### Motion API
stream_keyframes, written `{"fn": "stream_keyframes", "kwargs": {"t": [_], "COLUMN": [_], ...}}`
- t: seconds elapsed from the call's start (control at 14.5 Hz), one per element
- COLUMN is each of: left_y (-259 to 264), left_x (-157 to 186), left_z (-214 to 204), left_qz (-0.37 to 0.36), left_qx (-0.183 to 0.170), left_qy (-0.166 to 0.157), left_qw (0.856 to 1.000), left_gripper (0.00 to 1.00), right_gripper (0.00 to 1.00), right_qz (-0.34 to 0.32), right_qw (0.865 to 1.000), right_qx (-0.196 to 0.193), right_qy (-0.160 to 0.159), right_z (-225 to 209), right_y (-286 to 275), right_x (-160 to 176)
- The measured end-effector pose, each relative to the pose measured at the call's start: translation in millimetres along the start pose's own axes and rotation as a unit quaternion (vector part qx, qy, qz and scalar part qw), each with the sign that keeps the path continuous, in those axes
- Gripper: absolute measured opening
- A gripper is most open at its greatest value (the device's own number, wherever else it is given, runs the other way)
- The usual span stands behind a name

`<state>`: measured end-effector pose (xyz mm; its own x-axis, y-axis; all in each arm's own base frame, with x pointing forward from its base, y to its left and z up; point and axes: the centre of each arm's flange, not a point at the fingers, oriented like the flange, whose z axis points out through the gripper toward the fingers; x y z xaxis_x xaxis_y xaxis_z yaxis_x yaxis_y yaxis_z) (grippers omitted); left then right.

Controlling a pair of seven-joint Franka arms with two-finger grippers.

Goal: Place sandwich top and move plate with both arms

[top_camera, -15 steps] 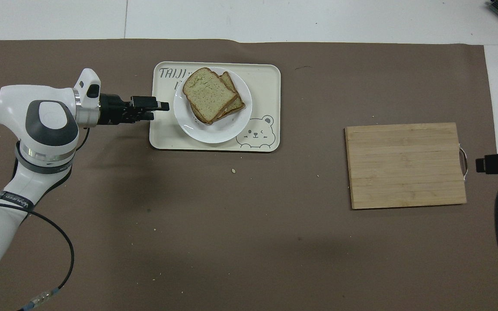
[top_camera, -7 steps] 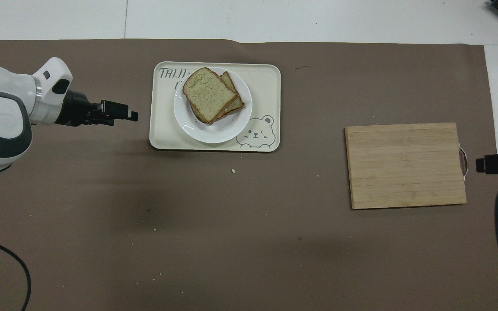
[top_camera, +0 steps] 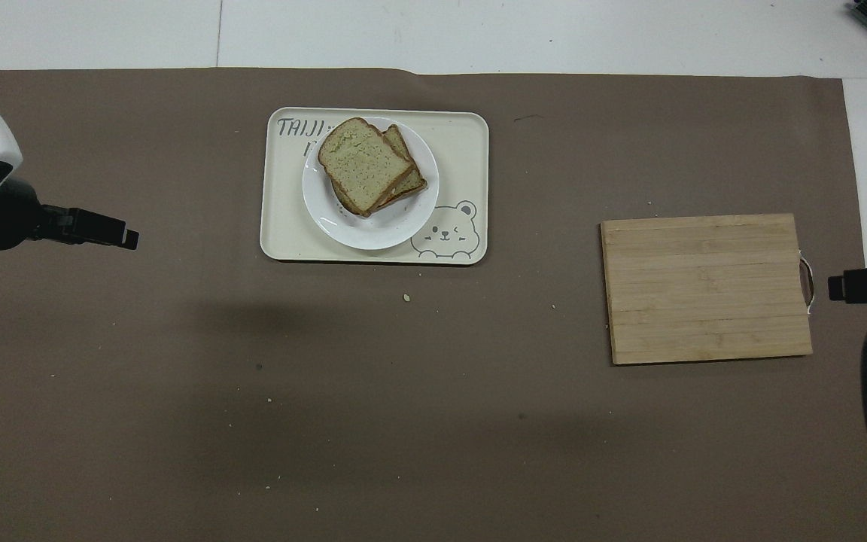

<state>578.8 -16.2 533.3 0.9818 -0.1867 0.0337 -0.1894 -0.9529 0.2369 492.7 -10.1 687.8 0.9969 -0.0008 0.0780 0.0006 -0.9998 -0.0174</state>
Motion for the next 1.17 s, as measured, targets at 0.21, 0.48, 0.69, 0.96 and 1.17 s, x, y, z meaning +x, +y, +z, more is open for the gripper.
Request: {"fn": "stream_keyframes", "kwargs": {"t": [0.21, 0.48, 0.69, 0.96, 1.17], "left_y": [10.0, 27.3, 33.7, 39.1, 37.3], "left_x": [-17.1, -48.9, -71.5, -80.8, -80.4], "left_z": [-39.8, -96.9, -120.3, -149.1, -149.3], "left_qz": [0.013, 0.025, 0.021, 0.002, -0.024], "left_qx": [0.025, 0.054, 0.072, 0.086, 0.087], "left_qy": [-0.013, -0.019, -0.032, -0.025, -0.023], "left_qw": [1.0, 0.998, 0.997, 0.996, 0.996], "left_gripper": [1.0, 1.0, 1.0, 1.0, 1.0], "right_gripper": [1.0, 1.0, 1.0, 1.0, 1.0], "right_qz": [0.0, 0.0, 0.0, 0.0, 0.0], "right_qw": [1.0, 1.0, 1.0, 1.0, 1.0], "right_qx": [0.0, 0.0, 0.0, 0.0, 0.0], "right_qy": [0.0, 0.0, 0.0, 0.0, 0.0], "right_z": [0.0, 0.0, 0.0, 0.0, 0.0], "right_y": [0.0, 0.0, 0.0, 0.0, 0.0], "right_x": [0.0, 0.0, 0.0, 0.0, 0.0]}}
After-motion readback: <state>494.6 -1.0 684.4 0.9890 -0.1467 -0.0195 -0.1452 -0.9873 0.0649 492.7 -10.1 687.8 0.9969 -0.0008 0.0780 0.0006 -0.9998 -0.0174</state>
